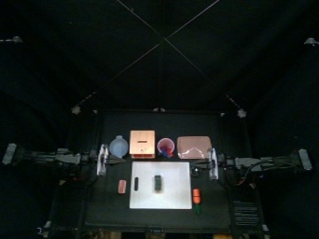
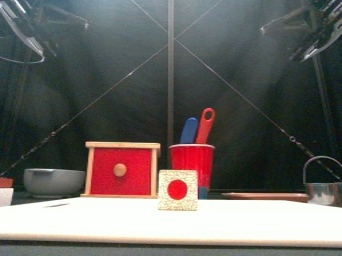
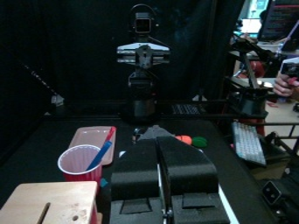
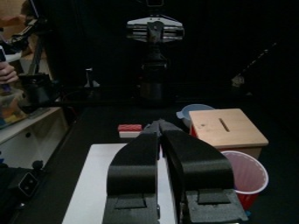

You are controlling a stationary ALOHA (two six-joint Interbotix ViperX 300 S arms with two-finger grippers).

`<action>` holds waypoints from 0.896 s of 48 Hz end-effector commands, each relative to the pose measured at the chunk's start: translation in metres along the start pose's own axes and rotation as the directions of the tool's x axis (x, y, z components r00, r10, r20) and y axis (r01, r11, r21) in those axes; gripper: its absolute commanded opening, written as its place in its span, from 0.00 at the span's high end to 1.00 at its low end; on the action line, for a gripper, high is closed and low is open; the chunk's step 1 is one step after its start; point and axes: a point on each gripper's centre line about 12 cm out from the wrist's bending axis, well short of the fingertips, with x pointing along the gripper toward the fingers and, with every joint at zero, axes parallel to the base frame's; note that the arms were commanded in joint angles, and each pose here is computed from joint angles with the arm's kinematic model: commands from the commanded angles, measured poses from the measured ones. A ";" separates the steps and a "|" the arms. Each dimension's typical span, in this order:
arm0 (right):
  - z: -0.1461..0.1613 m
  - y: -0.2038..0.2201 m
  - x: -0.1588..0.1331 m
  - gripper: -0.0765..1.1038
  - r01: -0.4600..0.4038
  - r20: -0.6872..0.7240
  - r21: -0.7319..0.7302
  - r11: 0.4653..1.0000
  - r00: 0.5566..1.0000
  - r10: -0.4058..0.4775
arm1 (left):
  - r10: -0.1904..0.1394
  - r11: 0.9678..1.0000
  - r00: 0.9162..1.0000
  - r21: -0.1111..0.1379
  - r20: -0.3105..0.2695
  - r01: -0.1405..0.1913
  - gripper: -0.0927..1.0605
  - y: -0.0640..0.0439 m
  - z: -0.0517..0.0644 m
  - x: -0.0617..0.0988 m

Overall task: Cut the sushi into 4 pieces with the knife
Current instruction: Pick up the knife at its handle with right hand

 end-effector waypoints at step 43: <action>0.004 -0.043 0.135 0.04 0.072 -0.618 -0.157 0.985 0.771 -0.155 | -0.062 0.993 0.995 0.107 0.072 0.054 0.91 -0.007 -0.032 0.013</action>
